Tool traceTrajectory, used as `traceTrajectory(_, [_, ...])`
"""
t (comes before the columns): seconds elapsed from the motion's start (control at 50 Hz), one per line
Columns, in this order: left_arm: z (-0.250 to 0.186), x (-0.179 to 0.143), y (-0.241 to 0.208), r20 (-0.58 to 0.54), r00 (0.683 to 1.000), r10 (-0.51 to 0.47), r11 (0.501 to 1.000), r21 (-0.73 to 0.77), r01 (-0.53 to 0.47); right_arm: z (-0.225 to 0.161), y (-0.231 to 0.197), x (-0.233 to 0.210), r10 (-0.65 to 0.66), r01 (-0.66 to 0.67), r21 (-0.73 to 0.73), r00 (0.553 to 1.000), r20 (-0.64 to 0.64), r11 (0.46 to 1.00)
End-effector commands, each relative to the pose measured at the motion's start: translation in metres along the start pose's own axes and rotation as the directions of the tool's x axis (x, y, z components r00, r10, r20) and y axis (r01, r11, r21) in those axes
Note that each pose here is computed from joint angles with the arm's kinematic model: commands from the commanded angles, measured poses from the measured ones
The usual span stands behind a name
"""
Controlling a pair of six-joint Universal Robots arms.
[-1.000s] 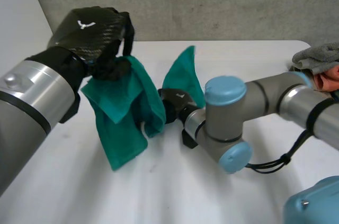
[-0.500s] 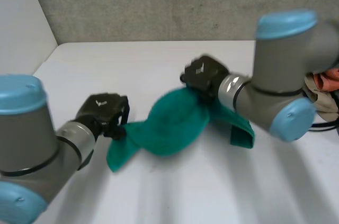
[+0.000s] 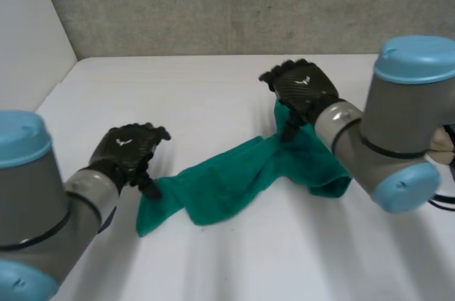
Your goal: Fold the laundry.
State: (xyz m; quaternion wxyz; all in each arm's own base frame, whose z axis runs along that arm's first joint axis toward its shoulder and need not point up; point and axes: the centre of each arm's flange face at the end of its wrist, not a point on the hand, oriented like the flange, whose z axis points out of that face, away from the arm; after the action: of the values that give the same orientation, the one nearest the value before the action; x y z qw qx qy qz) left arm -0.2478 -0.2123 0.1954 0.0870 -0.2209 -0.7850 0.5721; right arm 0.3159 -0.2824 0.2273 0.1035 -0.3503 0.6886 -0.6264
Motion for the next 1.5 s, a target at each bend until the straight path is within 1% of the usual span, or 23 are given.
traceTrajectory(0.02, [-0.031,0.001,0.015,0.016,0.997,0.081,0.996,-0.036,-0.08,-0.031,0.024,0.025,0.043,-0.048,-0.22,0.999,-0.027,0.974])
traceTrajectory(0.08, [-0.036,0.003,0.027,0.006,0.991,0.132,0.989,-0.073,-0.131,-0.037,0.039,0.036,0.069,-0.082,-0.278,0.996,-0.057,0.957])
traceTrajectory(0.12, [-0.034,0.002,0.033,0.008,0.989,0.147,0.986,-0.086,-0.146,-0.038,0.049,0.041,0.073,-0.092,-0.299,0.995,-0.073,0.95])
traceTrajectory(0.22, [-0.021,-0.002,0.05,0.027,0.988,0.152,0.978,-0.147,-0.146,-0.034,0.081,0.054,0.095,-0.13,-0.336,0.988,-0.12,0.933])
traceTrajectory(0.3, [-0.015,-0.002,0.058,0.017,0.988,0.155,0.973,-0.176,-0.149,-0.032,0.101,0.055,0.113,-0.144,-0.357,0.988,-0.106,0.923])
traceTrajectory(0.4, [-0.003,-0.005,0.061,0.029,0.989,0.143,0.974,-0.179,-0.136,-0.024,0.114,0.053,0.119,-0.136,-0.343,0.99,-0.071,0.929])
traceTrajectory(0.52, [0.011,-0.004,0.06,0.017,0.991,0.132,0.978,-0.164,-0.127,-0.007,0.123,0.056,0.1,-0.125,-0.287,0.99,-0.1,0.95])
traceTrajectory(0.62, [0.018,-0.002,0.058,0.009,0.99,0.138,0.979,-0.153,-0.135,-0.001,0.127,0.059,0.094,-0.121,-0.266,0.989,-0.113,0.956])
traceTrajectory(0.86, [0.035,0.003,0.057,-0.004,0.988,0.153,0.979,-0.138,-0.153,-0.005,0.126,0.05,0.102,-0.124,-0.271,0.991,-0.091,0.954])
traceTrajectory(1.18, [0.068,-0.003,0.054,0.012,0.963,0.268,0.959,-0.097,-0.265,-0.008,0.126,0.049,0.105,-0.125,-0.275,0.991,-0.085,0.953])
traceTrajectory(1.5, [0.089,-0.007,0.053,0.024,0.953,0.301,0.951,-0.081,-0.298,-0.011,0.128,0.047,0.107,-0.125,-0.283,0.991,-0.079,0.951])
